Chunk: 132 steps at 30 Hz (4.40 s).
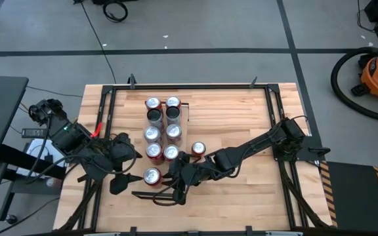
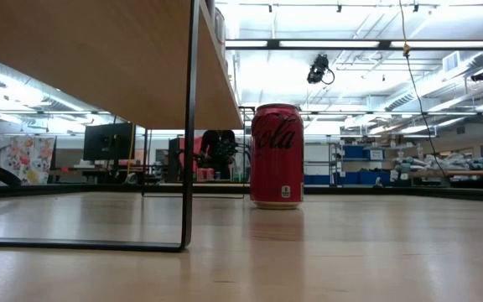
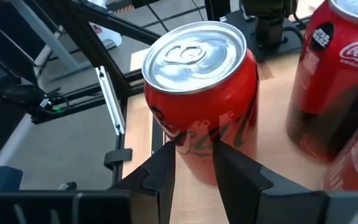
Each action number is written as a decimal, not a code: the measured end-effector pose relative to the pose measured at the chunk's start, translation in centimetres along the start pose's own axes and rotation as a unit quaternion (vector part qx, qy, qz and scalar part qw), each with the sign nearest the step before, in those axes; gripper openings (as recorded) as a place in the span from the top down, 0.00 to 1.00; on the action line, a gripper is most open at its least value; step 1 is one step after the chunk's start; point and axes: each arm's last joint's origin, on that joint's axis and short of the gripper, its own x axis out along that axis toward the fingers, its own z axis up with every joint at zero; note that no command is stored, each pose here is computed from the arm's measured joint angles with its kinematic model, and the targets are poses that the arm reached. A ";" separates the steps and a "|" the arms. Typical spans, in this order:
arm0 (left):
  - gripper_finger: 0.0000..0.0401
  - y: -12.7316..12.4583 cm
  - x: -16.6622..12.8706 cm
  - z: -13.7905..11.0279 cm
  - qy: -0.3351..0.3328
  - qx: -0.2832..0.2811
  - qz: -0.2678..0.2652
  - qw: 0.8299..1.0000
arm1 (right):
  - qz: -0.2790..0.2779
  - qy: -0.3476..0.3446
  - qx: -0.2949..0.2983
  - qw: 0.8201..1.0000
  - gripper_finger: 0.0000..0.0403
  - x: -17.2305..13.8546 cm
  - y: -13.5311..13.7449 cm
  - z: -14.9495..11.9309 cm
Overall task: Place canned beverage on shelf
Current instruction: Put the bottom right red and black soda can on the shelf, then put the red and black soda can aligned with the other red and black soda can on the shelf
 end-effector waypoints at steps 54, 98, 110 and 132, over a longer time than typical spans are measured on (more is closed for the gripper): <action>0.03 0.2 0.0 -0.2 0.007 -0.059 0.008 0.998 | -0.257 0.320 -0.074 0.909 0.12 -4.3 -13.7 -6.4; 0.03 0.2 0.0 -0.2 0.007 -0.113 0.007 0.994 | -0.123 -0.043 -0.082 0.988 0.02 -6.3 -17.8 -8.2; 0.03 0.2 0.0 -0.2 0.008 -0.156 0.008 0.988 | -0.143 -0.011 -0.091 0.985 0.02 -3.3 -19.0 -10.5; 0.03 0.2 0.0 -0.2 0.007 -0.168 0.008 0.986 | 0.217 0.102 -0.292 0.926 0.14 -3.7 -16.3 -11.9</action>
